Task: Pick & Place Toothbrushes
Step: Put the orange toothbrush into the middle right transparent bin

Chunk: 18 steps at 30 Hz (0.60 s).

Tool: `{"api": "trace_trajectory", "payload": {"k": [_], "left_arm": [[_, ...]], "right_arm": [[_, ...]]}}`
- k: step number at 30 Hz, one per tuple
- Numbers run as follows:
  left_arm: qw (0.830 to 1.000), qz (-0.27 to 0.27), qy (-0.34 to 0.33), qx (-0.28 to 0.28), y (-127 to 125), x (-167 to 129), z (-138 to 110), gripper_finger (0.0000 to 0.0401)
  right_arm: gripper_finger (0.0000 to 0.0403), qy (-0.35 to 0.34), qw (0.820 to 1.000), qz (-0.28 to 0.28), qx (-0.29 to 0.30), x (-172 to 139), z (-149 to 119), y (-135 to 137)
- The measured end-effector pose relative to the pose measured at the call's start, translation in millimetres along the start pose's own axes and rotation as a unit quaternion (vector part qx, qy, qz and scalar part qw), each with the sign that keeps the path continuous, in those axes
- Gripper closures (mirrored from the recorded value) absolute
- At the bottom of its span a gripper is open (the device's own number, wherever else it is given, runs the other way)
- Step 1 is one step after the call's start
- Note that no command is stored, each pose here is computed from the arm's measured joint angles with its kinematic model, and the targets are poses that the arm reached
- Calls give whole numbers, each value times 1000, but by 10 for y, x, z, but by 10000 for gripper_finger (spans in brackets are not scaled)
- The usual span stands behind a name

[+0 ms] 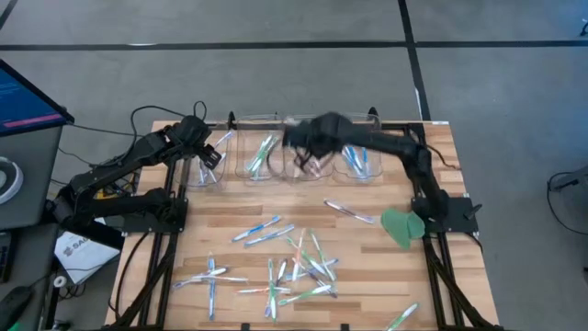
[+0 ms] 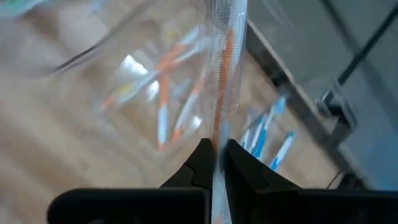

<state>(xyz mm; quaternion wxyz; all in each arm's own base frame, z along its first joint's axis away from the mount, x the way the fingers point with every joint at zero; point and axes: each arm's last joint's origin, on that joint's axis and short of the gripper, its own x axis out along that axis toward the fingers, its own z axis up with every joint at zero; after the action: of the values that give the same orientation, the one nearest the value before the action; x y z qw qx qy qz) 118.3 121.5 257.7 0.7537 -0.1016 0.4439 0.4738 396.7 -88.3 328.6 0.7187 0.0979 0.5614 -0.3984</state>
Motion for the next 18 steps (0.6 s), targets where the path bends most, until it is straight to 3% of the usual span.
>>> {"api": "trace_trajectory", "payload": {"k": [4,10,15,18], "left_arm": [[1000,0,0,0,0,0,1,226],[1000,0,-1,-1,0,0,1,226],[1000,0,-1,-1,0,0,2,226],[1000,0,-1,-1,0,0,3,226]], "right_arm": [[394,6,997,45,59,142,176,-214],[393,14,991,102,85,341,259,-232],[388,54,989,99,98,578,207,-251],[364,67,988,92,100,674,185,-264]]}}
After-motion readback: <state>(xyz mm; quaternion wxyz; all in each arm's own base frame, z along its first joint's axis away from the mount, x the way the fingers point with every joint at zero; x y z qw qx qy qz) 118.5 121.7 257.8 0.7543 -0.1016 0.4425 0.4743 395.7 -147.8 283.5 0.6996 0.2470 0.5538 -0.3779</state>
